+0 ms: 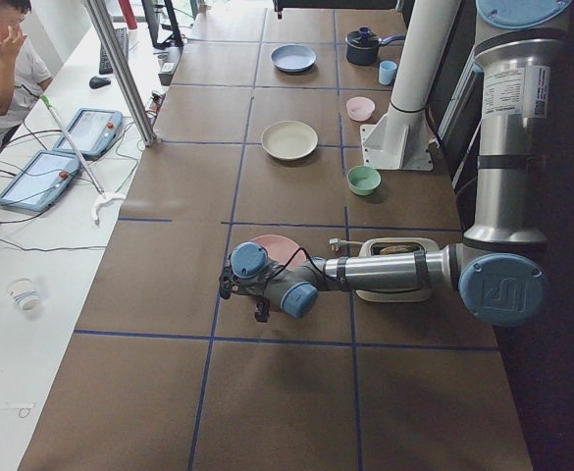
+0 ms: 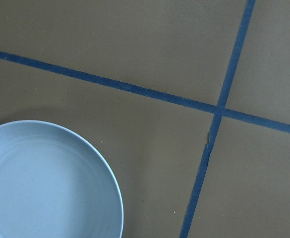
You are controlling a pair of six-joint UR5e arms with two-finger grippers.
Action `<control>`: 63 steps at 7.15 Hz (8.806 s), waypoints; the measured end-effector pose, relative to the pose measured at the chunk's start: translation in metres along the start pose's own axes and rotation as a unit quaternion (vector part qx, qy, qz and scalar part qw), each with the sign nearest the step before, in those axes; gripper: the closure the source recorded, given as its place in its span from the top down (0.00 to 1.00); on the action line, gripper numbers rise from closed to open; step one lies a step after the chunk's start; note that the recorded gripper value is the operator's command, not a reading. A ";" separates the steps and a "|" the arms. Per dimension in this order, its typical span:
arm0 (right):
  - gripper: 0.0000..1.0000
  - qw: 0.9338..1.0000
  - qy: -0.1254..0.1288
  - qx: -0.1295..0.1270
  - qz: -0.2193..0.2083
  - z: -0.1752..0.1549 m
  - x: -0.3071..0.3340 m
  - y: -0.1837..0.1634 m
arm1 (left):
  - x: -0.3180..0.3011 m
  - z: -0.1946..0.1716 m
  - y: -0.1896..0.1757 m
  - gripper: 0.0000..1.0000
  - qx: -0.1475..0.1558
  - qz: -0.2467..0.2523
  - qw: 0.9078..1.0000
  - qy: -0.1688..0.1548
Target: Stack three plates with pink and blue
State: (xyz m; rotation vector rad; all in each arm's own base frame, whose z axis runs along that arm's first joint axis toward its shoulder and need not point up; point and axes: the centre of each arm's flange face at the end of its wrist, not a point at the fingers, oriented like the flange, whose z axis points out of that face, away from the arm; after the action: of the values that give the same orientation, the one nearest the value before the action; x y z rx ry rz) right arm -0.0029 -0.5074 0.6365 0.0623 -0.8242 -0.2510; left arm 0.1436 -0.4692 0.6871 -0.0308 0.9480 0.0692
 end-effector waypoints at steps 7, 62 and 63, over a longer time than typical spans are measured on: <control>1.00 1.000 0.000 0.002 -0.003 -0.002 -0.003 -0.002 | 0.022 0.002 -0.012 0.00 -0.006 0.016 1.000 0.026; 1.00 0.968 -0.146 0.136 0.153 0.068 -0.313 -0.049 | 0.304 -0.100 -0.079 1.00 0.109 0.078 0.986 0.101; 1.00 0.979 -0.095 0.133 0.119 0.041 -0.244 -0.052 | 0.245 -0.114 -0.085 1.00 0.111 0.109 0.986 0.053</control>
State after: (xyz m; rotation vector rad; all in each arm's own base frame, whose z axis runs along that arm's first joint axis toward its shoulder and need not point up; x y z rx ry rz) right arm -0.2018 -0.4964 0.4815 0.1906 -1.0426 0.0819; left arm 0.2003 -0.5493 0.4213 0.2782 1.0589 0.1658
